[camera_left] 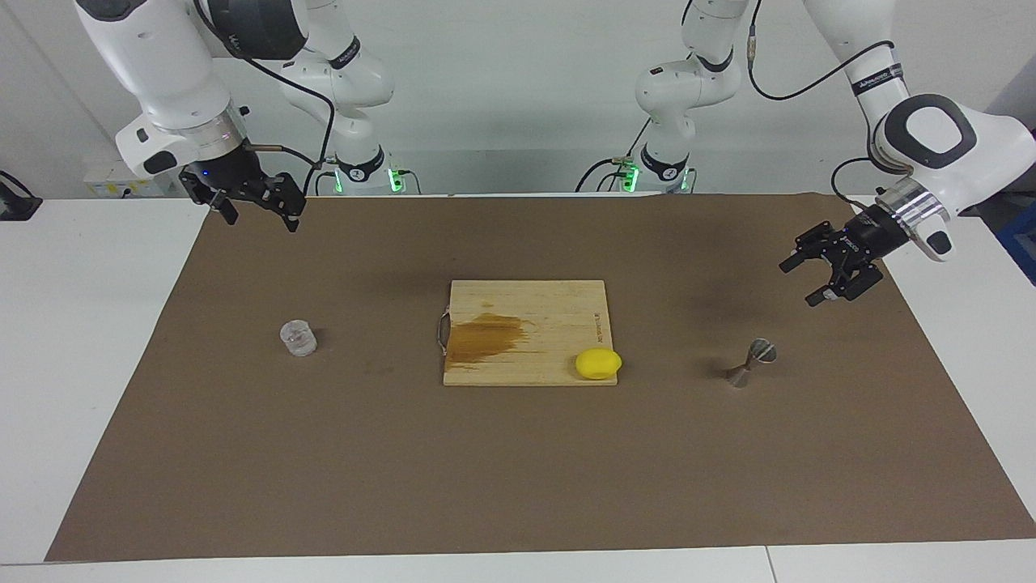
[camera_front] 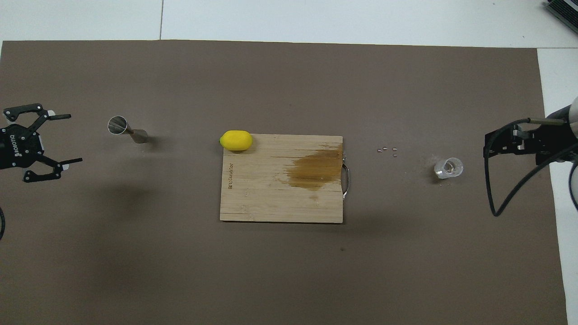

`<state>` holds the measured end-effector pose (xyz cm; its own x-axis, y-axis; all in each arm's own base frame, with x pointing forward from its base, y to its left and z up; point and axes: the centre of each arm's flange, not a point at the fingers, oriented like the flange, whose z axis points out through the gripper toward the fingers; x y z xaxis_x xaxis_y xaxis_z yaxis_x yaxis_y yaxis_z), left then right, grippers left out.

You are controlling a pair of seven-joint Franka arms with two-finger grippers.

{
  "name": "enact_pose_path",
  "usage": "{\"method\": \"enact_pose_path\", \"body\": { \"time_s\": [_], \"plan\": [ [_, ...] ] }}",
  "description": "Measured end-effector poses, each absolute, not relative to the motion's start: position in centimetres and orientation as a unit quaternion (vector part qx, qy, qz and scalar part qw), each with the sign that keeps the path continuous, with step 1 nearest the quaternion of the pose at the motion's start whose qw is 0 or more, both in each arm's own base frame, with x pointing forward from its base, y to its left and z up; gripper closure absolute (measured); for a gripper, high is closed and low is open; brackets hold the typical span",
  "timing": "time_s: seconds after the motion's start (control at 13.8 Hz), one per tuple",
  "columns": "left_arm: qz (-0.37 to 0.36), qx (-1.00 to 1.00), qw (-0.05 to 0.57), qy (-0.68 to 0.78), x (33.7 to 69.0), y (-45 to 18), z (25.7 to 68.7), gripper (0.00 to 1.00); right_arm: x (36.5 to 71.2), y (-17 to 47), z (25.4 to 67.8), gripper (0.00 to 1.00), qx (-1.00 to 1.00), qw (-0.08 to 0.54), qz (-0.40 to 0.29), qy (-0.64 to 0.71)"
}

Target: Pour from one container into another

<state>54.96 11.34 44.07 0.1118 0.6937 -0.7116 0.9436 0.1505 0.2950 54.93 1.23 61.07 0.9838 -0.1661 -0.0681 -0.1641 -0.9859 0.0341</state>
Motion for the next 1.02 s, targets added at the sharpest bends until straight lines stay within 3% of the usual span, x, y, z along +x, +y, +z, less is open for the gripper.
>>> {"method": "enact_pose_path", "body": {
  "time_s": [1.02],
  "plan": [
    [-0.237, 0.377, 0.487, 0.751, 50.6, 13.7, 37.1, 0.0, 54.9, 1.1, 61.1, 0.02, 0.996, 0.014, -0.035, -0.084]
  ]
}}
